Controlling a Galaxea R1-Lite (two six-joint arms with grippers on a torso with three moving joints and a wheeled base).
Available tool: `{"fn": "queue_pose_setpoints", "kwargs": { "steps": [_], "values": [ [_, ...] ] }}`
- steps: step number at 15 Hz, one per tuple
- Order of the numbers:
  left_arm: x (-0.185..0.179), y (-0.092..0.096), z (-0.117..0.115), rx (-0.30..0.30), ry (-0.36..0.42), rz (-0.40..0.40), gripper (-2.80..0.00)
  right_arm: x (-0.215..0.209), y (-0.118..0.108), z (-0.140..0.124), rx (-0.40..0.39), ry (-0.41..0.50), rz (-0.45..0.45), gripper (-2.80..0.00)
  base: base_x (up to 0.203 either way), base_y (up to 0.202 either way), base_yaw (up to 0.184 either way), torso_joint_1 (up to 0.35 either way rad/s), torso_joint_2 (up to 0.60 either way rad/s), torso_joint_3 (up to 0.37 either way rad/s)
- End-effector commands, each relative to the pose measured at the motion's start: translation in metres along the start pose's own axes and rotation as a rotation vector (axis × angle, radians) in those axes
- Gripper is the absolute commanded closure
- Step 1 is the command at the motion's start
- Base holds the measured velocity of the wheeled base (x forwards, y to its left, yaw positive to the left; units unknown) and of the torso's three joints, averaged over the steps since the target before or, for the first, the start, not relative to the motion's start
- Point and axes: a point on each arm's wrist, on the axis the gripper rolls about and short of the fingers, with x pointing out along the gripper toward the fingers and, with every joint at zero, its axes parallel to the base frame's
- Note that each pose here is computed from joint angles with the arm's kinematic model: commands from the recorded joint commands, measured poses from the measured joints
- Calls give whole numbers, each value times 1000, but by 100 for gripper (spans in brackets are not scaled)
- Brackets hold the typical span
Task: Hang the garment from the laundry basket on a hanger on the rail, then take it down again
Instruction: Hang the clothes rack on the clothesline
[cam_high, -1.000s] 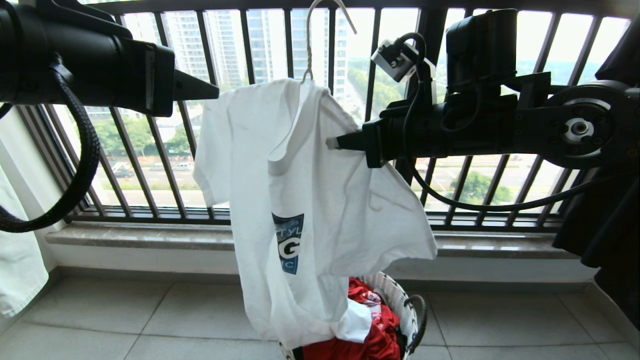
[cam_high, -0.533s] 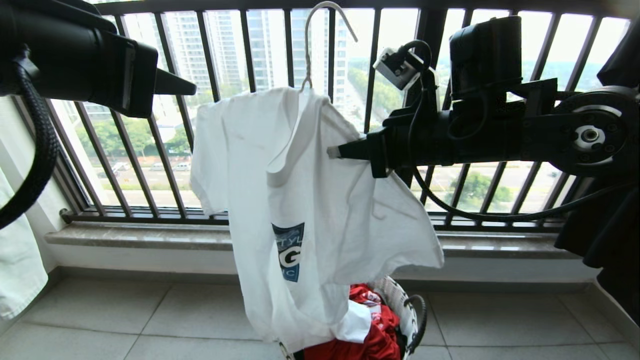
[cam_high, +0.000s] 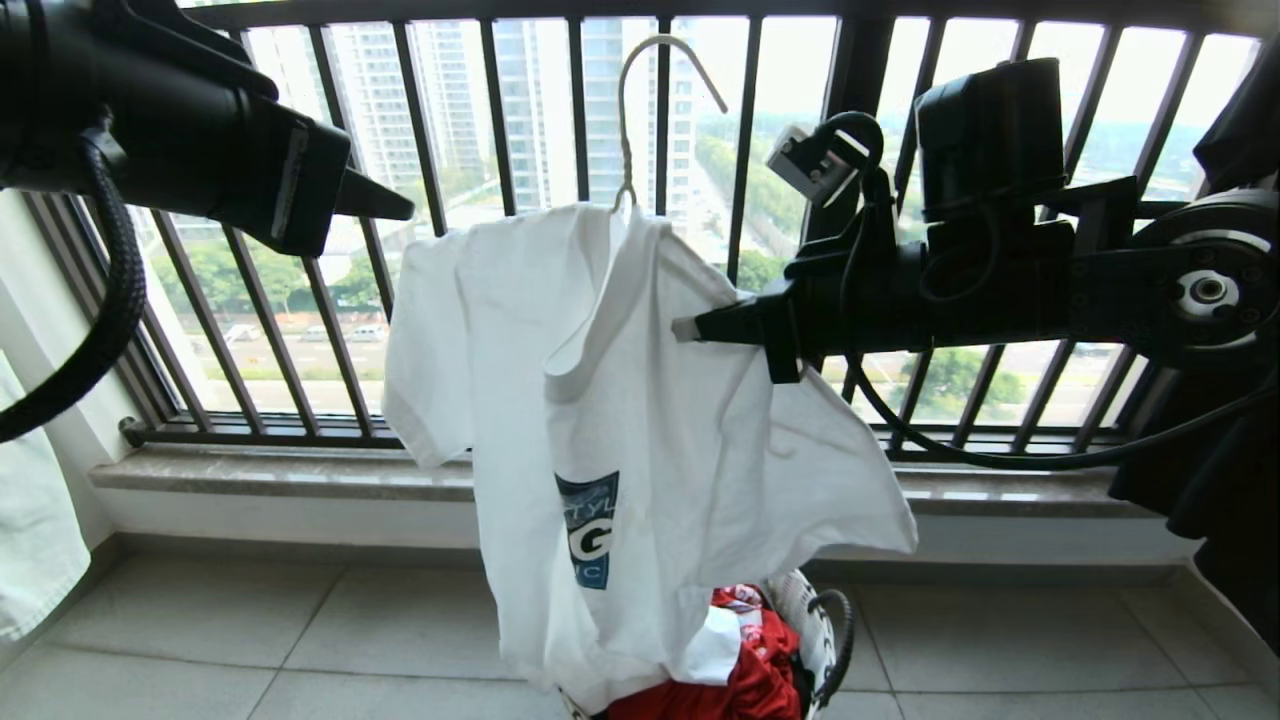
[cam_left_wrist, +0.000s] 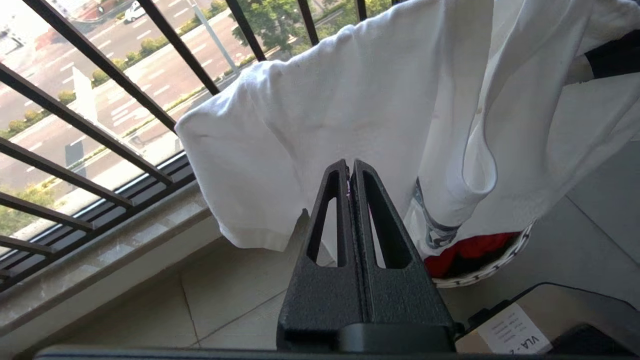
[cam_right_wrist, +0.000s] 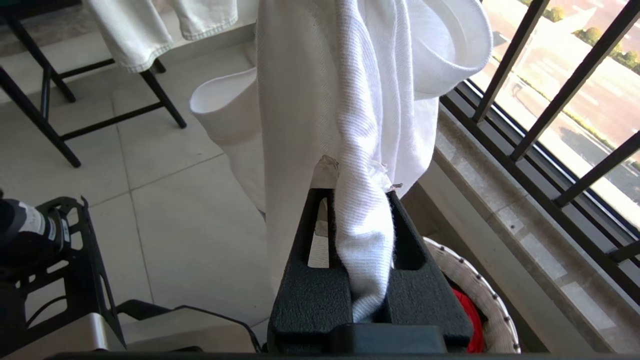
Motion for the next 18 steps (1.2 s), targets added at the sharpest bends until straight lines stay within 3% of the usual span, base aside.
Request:
{"fn": "queue_pose_setpoints", "kwargs": {
  "steps": [1, 5, 8, 11, 13, 18],
  "values": [
    [7, 0, -1, 2, 25, -11, 0, -5, 2, 2, -6, -9, 14, 0, 0, 0, 0, 0, 0, 0],
    [0, -1, 1, -2, -2, -133, 0, -3, 1, 0, 1, 2, 21, 0, 0, 0, 0, 0, 0, 0],
    [4, 2, 2, -3, 0, -124, 0, -6, 2, 3, -9, -5, 24, 0, 0, 0, 0, 0, 0, 0],
    [4, 23, -2, 50, 31, -121, 0, -5, 3, -8, -30, 52, 35, 0, 0, 0, 0, 0, 0, 0],
    [7, 37, -13, 118, 74, -174, 0, -5, 2, -6, -43, 50, 54, 0, 0, 0, 0, 0, 0, 0],
    [16, 33, -20, 138, 70, -367, 0, -4, -8, -13, -126, 57, 87, 0, 0, 0, 0, 0, 0, 0]
  ]
}}
